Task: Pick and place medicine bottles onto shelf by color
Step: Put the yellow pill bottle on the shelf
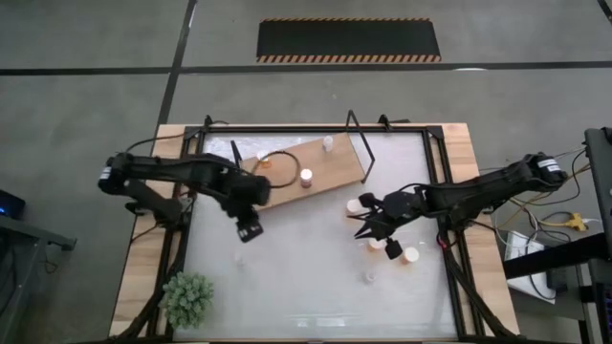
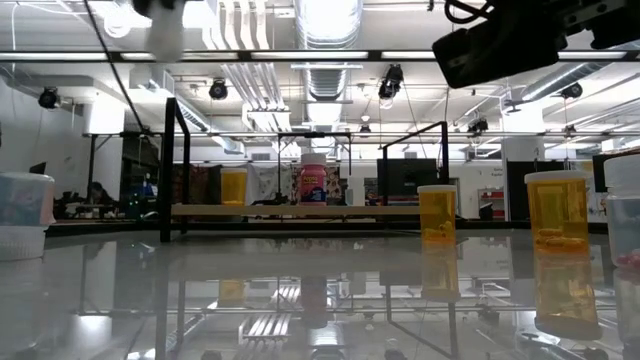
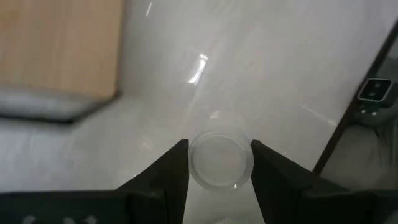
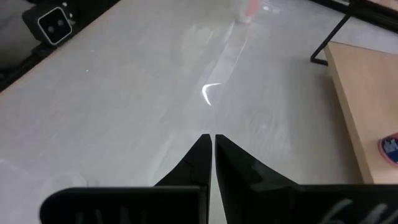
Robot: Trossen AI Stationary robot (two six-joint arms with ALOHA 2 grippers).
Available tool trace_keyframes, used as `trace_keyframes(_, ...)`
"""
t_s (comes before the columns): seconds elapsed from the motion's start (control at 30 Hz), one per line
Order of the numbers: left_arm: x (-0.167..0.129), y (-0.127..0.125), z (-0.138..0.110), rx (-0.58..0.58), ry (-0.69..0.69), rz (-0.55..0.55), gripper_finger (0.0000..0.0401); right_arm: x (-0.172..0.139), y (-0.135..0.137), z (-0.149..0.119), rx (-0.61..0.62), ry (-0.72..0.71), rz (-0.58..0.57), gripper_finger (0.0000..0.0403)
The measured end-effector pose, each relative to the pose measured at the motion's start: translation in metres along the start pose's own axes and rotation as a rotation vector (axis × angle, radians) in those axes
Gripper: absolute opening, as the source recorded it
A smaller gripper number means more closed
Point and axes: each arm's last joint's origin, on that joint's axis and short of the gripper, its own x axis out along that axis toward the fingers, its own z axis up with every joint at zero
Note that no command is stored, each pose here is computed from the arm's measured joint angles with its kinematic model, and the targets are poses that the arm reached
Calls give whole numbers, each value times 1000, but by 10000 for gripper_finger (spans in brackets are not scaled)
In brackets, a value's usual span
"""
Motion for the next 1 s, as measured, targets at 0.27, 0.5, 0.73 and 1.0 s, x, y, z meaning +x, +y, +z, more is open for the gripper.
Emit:
trace_keyframes(0.27,8,-30,54,233,-48,10,129,-19,7,-13,-39,-112,-32,12)
trace_keyframes(0.5,27,-13,92,278,-57,108,129,-40,12,-20,-65,-200,-59,12)
trace_keyframes(0.73,48,24,120,168,-61,291,129,-51,15,-26,-83,-242,-73,12)
trace_keyframes(1.0,73,58,124,-58,-56,434,129,-64,15,-18,-156,-331,-110,12)
